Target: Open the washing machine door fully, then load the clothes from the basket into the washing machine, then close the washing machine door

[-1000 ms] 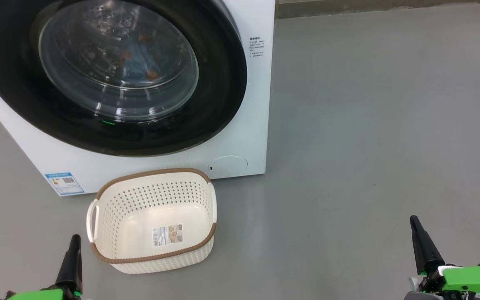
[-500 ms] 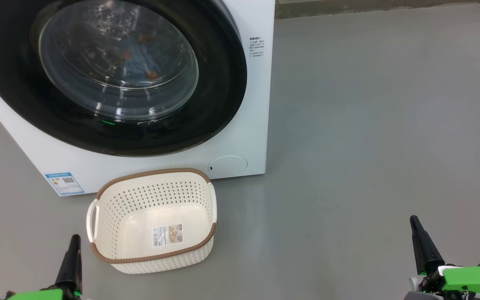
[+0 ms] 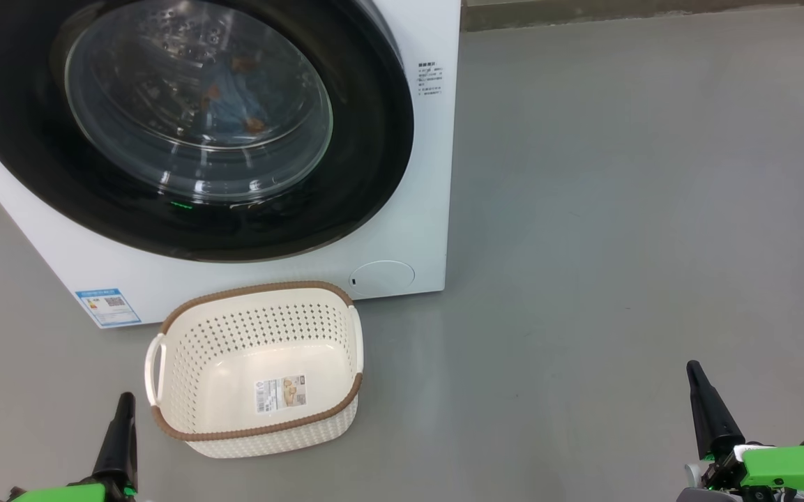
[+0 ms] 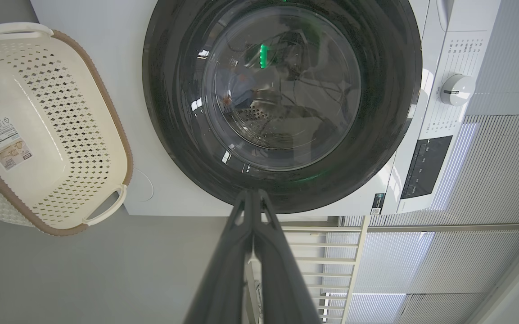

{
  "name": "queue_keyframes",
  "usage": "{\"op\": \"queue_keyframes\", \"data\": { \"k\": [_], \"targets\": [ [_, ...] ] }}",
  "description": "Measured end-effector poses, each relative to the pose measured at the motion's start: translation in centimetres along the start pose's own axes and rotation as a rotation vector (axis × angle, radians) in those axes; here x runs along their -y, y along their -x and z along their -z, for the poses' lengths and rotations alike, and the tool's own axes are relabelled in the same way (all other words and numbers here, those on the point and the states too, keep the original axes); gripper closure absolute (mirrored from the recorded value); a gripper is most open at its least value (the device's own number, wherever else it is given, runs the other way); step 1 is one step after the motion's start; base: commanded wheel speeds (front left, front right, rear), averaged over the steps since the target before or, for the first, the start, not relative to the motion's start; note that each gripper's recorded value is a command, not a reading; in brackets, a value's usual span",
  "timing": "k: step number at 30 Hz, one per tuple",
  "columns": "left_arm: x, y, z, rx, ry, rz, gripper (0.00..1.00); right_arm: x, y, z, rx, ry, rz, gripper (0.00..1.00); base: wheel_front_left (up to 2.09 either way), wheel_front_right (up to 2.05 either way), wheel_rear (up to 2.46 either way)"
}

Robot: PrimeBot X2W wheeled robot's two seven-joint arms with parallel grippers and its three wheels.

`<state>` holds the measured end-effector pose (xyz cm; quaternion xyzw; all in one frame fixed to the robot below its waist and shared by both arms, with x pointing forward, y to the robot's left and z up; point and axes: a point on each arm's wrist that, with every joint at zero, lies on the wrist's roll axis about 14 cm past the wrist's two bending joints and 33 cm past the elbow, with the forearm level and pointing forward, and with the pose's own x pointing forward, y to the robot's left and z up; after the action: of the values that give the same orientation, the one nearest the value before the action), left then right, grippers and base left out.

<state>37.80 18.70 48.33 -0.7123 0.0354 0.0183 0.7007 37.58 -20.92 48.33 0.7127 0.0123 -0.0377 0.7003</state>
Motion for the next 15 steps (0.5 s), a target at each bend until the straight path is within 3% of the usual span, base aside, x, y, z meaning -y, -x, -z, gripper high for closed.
{"op": "queue_keyframes", "data": {
  "k": [15],
  "targets": [
    [0.00, 0.00, -0.02, 0.001, 0.000, 0.000, 1.00, 0.00, 0.00, -0.02, 0.001, -0.001, 0.000, 1.00, 0.00, 0.00, 0.00]
  ]
}}
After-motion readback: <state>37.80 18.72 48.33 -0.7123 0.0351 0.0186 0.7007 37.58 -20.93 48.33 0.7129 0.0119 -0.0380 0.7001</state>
